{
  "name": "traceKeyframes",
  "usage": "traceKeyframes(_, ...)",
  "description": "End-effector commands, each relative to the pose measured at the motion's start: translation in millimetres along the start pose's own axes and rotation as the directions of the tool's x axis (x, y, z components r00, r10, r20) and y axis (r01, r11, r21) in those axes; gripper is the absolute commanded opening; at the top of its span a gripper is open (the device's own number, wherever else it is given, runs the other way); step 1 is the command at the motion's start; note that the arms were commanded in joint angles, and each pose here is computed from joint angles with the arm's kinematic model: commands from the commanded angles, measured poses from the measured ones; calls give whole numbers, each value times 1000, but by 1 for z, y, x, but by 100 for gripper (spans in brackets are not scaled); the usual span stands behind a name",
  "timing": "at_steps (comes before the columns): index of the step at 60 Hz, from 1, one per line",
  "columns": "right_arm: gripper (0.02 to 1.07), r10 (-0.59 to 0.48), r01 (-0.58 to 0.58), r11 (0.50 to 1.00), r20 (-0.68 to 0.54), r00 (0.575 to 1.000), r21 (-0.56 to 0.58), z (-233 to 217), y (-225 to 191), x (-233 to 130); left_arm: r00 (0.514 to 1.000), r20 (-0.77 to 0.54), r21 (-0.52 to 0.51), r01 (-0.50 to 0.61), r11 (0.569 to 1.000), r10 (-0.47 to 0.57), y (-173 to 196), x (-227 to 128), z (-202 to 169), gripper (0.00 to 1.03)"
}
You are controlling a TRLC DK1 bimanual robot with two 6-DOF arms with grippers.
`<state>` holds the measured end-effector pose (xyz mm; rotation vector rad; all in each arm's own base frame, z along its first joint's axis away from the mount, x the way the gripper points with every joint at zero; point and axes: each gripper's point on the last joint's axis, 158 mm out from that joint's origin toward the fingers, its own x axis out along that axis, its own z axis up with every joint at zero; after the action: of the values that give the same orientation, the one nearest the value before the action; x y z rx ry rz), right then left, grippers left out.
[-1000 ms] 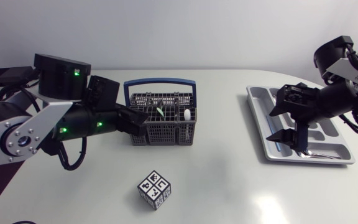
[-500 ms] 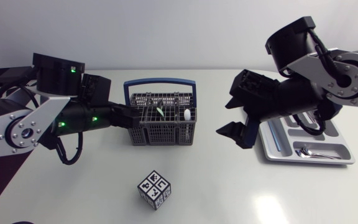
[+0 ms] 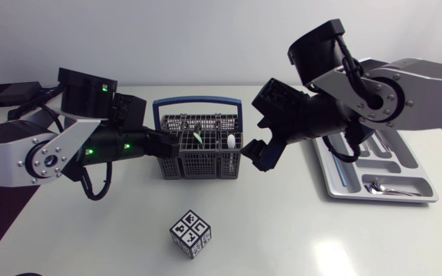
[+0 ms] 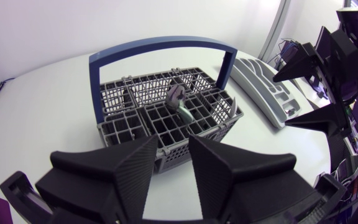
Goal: Transfer all utensils from the basket to the drawer tray.
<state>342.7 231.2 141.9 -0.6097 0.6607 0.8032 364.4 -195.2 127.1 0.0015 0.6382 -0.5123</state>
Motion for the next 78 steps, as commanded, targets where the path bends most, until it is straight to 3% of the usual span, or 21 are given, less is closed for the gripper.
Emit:
traceKeyframes(1,102,-19,18,999,25,1000,37,13,-7,3,1000,31,-13,6,1000,-6,-3,4,17,40)
traceKeyframes(8,102,-36,34,998,24,999,60,16,-10,8,999,30,-25,12,1000,-11,-5,8,21,40)
traceKeyframes(23,102,-47,44,994,24,999,100,16,-14,10,996,-86,-187,1,982,-17,-10,23,20,40)
traceKeyframes(45,102,-40,41,992,-8,999,122,-3,-10,12,971,-224,-463,-28,886,-87,-24,58,11,40)
traceKeyframes(62,102,-62,61,990,5,998,128,-13,-16,3,960,-266,-549,-72,833,-92,-25,80,6,39)
traceKeyframes(78,102,-66,65,989,1,998,132,-27,-16,0,963,-254,-580,-80,811,-86,-21,81,11,24)
